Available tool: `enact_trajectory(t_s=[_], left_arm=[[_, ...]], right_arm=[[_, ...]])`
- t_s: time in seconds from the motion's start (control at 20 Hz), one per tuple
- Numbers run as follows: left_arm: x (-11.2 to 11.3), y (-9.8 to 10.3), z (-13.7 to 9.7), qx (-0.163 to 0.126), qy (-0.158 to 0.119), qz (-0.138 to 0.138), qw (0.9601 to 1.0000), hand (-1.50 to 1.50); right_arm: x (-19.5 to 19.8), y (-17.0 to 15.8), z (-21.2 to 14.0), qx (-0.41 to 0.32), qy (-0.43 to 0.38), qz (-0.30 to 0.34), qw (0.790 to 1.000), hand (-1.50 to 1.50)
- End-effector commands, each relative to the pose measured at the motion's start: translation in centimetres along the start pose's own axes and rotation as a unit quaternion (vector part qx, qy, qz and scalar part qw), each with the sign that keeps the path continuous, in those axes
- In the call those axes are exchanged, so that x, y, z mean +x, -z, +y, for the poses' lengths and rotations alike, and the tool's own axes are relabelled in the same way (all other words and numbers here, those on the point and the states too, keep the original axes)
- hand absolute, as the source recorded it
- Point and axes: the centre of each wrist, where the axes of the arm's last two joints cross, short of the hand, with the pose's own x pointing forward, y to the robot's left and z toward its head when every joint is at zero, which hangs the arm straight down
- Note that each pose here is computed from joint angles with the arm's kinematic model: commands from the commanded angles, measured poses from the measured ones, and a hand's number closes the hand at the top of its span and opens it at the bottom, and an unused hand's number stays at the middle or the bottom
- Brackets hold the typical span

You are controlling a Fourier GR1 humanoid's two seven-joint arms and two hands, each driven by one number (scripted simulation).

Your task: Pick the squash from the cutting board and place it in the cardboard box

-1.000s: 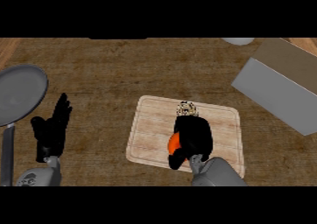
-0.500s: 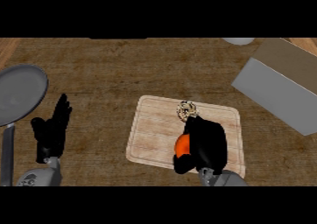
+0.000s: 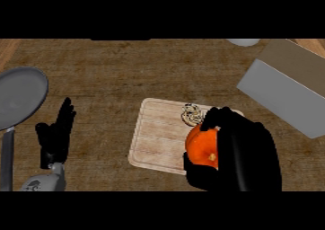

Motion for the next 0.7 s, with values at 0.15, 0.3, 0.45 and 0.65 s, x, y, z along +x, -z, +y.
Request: enact_trajectory(t_s=[0.15, 0.3, 0.45, 0.65], left_arm=[[0.2, 0.1, -0.9, 0.001, 0.000, -0.002, 1.0000, 0.00], [0.4, 1.3, -0.7, 0.001, 0.001, 0.003, 1.0000, 0.00], [0.9, 0.6, 0.0, -0.003, -0.012, 0.001, 0.9999, 0.00], [0.5, 1.7, -0.2, -0.008, -0.001, -0.005, 1.0000, 0.00]], right_arm=[[-0.7, 0.6, -5.4, -0.050, -0.023, 0.077, 0.996, 1.50], [-0.7, 2.0, -6.7, -0.066, -0.044, 0.074, 0.994, 1.50], [-4.4, 4.1, -7.9, -0.101, -0.037, 0.090, 0.990, 1.50], [-7.5, 7.7, -10.1, -0.117, -0.011, 0.093, 0.989, 1.50]])
